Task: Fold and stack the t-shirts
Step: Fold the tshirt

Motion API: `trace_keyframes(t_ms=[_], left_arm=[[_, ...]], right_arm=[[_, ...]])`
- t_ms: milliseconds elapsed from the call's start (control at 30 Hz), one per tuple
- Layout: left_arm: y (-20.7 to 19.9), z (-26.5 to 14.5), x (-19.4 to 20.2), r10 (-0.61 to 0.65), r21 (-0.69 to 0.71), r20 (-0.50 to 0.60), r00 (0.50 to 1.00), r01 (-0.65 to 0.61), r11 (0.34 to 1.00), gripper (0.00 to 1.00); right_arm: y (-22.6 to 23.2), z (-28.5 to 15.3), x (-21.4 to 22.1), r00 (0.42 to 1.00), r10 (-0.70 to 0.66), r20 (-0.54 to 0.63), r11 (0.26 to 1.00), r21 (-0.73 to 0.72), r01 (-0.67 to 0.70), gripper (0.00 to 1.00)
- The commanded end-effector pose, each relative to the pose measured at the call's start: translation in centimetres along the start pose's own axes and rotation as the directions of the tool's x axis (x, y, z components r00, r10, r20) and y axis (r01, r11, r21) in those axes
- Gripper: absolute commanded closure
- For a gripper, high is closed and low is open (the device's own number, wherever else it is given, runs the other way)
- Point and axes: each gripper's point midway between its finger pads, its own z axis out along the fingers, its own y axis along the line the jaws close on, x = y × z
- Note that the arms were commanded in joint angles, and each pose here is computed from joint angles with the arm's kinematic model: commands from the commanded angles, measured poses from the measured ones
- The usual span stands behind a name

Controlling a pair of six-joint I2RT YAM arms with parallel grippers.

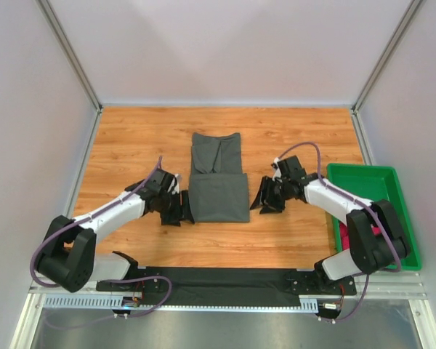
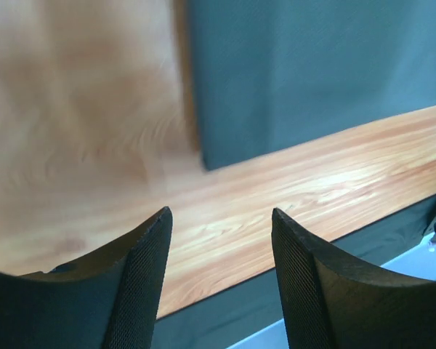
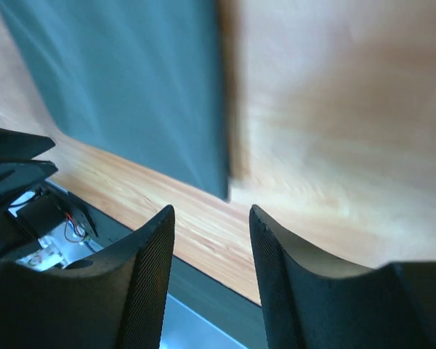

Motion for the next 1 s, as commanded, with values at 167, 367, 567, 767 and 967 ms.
trace_keyframes(t_ms=[167,367,567,767,967], left_arm=[[0.2,1.0,0.4,-0.348,0.094,0.168,0.922,0.337,0.937,0.35],[2.3,1.7,1.1,-0.558,0.072,0.222,0.799,0.558,0.827,0.31],[2.7,3.1,1.9,-0.703,0.077,0.183,0.687,0.703,0.707,0.31],[2.8,3.8,2.7,-0.784,0.036,0.146,0.603,0.789,0.614,0.34],[3.5,4.0,3.3,-0.833,0.022,0.155,0.531,0.841,0.540,0.44]], right_arm=[[0.1,0.9,2.8,0.980,0.174,0.099,0.973,-0.173,-0.155,0.52],[-0.8,1.8,2.8,0.925,0.351,0.145,0.920,-0.236,-0.313,0.50],[-1.6,2.9,3.1,0.876,0.463,0.138,0.877,-0.220,-0.428,0.50],[-1.6,3.6,4.7,0.874,0.476,0.094,0.872,-0.181,-0.455,0.50],[-2.5,3.2,6.1,0.853,0.512,0.103,0.856,-0.142,-0.497,0.50]])
